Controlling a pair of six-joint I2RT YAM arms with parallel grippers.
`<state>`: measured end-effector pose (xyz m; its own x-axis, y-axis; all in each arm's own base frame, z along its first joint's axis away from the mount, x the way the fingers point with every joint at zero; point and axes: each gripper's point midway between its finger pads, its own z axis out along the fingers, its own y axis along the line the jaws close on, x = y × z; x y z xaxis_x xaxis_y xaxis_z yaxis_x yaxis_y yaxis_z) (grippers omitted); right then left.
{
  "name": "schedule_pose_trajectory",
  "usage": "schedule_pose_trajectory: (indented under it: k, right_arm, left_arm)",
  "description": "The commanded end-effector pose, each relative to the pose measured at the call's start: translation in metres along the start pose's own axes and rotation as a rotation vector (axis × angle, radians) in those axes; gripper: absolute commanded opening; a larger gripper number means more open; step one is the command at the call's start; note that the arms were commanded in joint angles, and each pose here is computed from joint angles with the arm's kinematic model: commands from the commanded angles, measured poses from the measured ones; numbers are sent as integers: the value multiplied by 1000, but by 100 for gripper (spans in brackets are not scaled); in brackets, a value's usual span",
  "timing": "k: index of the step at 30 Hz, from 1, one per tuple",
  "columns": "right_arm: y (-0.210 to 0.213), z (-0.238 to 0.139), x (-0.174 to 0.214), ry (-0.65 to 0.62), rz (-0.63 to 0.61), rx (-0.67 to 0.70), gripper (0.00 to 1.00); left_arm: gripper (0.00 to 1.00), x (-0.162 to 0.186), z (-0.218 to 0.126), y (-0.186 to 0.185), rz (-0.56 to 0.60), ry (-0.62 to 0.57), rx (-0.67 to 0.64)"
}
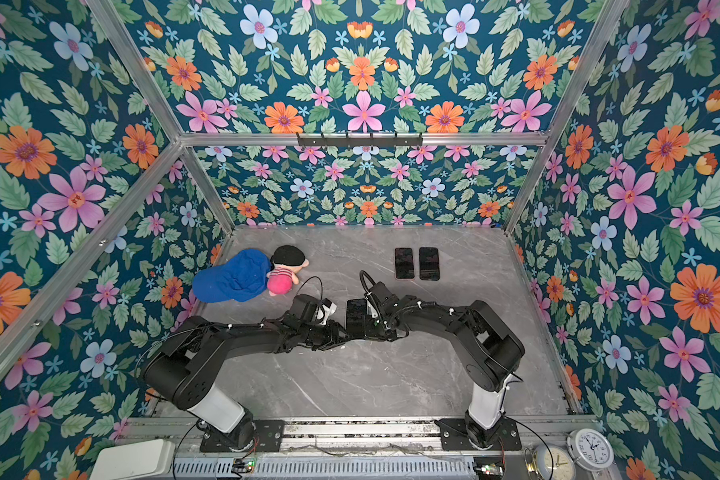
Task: Put the phone into the phone case
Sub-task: 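Pinch the pale blue case rim onto the phone's long edges with both grippers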
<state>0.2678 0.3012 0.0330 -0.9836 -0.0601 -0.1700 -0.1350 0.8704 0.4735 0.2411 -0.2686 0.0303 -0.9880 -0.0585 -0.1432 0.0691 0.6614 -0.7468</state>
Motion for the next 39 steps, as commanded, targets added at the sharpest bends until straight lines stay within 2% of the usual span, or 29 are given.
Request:
schedule_pose_trajectory:
  k: [1,14,19,24,31,39]
  right_arm:
    - [0,3,0,5,-3,6,10]
    - [-8,11,5,32,9,37,7]
    - [-4,-6,-2,-4,-21,72,7]
    - [-4,-18,-8,-41,-38,86,13]
    - [-3,-4,-10,-10,-25,69,25]
    - [-1,7,-9,9,-8,37,26]
  left_arm:
    - [41,0,1,4,-2,-4,-11]
    - [39,2,4,4,-2,4,0]
    - [39,3,0,6,-1,0,-18]
    - [40,2,-7,10,6,3,-79]
    - [44,0,-4,11,8,10,-92]
    - [42,-4,4,9,3,18,-72]
